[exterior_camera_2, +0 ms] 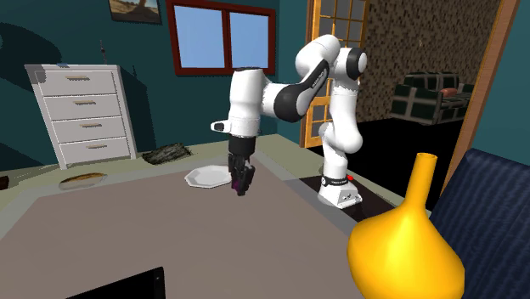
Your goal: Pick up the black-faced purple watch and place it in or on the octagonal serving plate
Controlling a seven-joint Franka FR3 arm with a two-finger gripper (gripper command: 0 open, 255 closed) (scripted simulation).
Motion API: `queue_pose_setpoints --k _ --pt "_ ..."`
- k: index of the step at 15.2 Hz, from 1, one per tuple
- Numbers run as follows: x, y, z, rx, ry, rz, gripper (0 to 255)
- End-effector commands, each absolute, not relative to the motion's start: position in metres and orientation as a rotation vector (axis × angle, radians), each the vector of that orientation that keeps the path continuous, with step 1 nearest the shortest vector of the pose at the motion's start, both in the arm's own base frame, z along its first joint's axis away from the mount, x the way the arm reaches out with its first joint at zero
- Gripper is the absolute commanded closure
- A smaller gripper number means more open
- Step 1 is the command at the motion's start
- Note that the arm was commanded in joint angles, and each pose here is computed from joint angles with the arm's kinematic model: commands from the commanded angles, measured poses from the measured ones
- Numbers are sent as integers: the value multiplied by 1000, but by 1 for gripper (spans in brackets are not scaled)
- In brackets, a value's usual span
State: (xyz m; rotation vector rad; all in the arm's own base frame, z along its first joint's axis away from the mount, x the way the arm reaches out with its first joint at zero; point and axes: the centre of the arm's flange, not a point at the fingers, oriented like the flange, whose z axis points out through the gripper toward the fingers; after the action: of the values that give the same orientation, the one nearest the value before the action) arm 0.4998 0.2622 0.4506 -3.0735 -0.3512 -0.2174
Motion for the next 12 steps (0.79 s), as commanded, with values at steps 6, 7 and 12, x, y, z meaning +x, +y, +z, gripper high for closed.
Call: queue_pose_setpoints --k 6,7,12 --pt "524 173 450 -3072 -354 -217 255" --pt "527 161 450 -3072 -354 -217 255" --pt "544 97 449 -3072 -354 -217 255"
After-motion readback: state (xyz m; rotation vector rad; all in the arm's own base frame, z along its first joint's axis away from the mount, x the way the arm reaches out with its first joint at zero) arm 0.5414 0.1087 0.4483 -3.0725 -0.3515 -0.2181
